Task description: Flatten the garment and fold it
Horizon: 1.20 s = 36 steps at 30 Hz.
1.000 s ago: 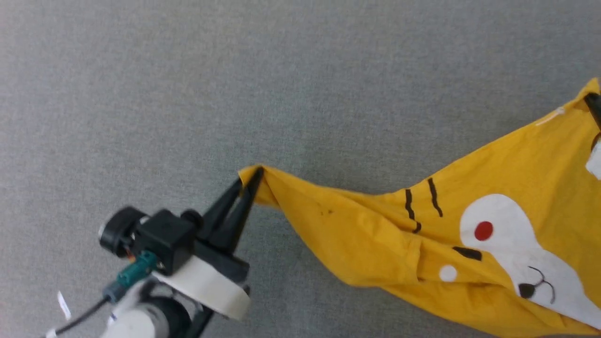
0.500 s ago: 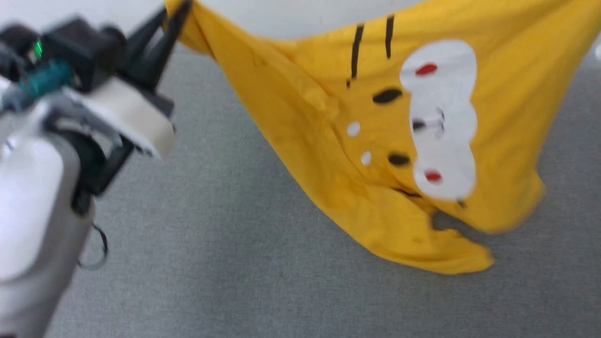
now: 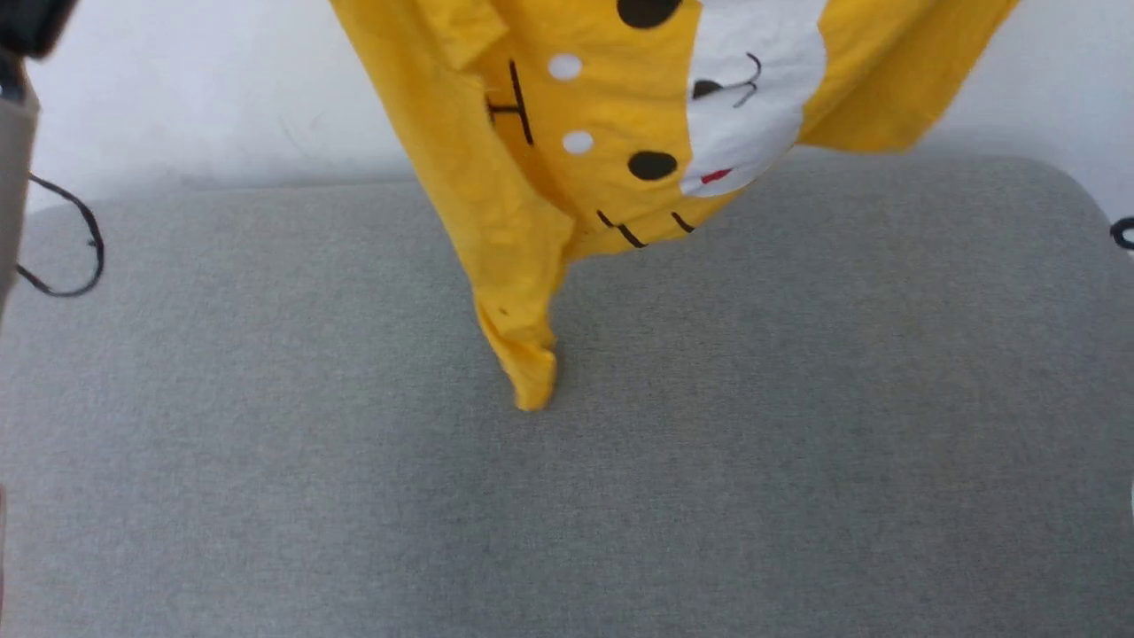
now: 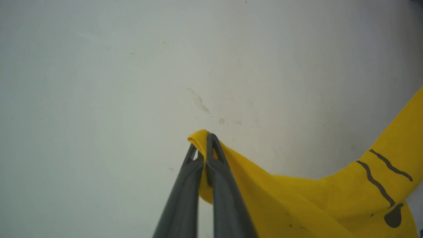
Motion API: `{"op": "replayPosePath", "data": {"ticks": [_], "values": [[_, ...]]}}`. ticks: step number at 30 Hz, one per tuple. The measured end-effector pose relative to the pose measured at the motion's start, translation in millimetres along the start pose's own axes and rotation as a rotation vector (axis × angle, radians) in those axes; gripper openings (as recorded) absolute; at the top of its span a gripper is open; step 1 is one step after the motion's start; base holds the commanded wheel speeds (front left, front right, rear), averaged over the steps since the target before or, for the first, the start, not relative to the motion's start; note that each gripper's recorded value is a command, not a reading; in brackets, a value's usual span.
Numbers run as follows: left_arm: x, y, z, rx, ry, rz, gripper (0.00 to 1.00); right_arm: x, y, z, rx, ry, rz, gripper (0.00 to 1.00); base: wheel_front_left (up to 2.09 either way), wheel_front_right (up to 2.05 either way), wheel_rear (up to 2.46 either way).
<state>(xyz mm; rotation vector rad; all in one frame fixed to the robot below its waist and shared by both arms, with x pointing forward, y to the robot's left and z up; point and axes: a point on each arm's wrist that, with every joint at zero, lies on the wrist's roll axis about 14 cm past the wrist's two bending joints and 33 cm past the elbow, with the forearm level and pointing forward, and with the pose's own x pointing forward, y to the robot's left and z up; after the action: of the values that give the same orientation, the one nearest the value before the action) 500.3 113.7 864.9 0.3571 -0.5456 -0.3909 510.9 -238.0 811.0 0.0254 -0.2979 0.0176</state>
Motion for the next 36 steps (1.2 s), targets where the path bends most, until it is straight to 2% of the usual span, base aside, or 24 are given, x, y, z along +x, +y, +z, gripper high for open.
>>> {"op": "replayPosePath", "data": {"ticks": [7,12,16,21,25,29,32,36], "values": [[17,-4,21,-0.061,-0.024,-0.02,0.0,0,-5,23,-0.023,-0.018,-0.018,0.0,0.0,0.0,0.0],[23,-4,1,-0.049,0.05,-0.04,0.0,7,-8,17,-0.029,0.022,-0.02,0.0,0.0,0.0,0.0],[33,8,-4,-0.005,0.059,-0.028,0.0,19,-16,13,-0.021,0.049,-0.034,0.0,0.0,0.0,0.0],[59,24,15,0.087,-0.07,0.027,0.0,44,-20,15,0.008,0.019,-0.041,0.0,0.0,0.0,0.0],[83,26,10,0.105,-0.154,0.053,0.0,71,-5,1,0.032,-0.001,-0.014,0.0,0.0,0.0,0.0],[103,27,-24,0.102,-0.166,0.072,0.0,91,8,-31,0.046,0.008,0.004,0.0,0.0,0.0,0.0],[117,17,-41,0.068,-0.18,0.063,0.0,95,3,-53,0.035,0.041,-0.013,0.0,0.0,0.0,0.0],[135,0,-43,0.023,-0.246,0.039,0.0,101,-13,-66,0.0,0.044,-0.048,0.0,0.0,0.0,0.0]]}}
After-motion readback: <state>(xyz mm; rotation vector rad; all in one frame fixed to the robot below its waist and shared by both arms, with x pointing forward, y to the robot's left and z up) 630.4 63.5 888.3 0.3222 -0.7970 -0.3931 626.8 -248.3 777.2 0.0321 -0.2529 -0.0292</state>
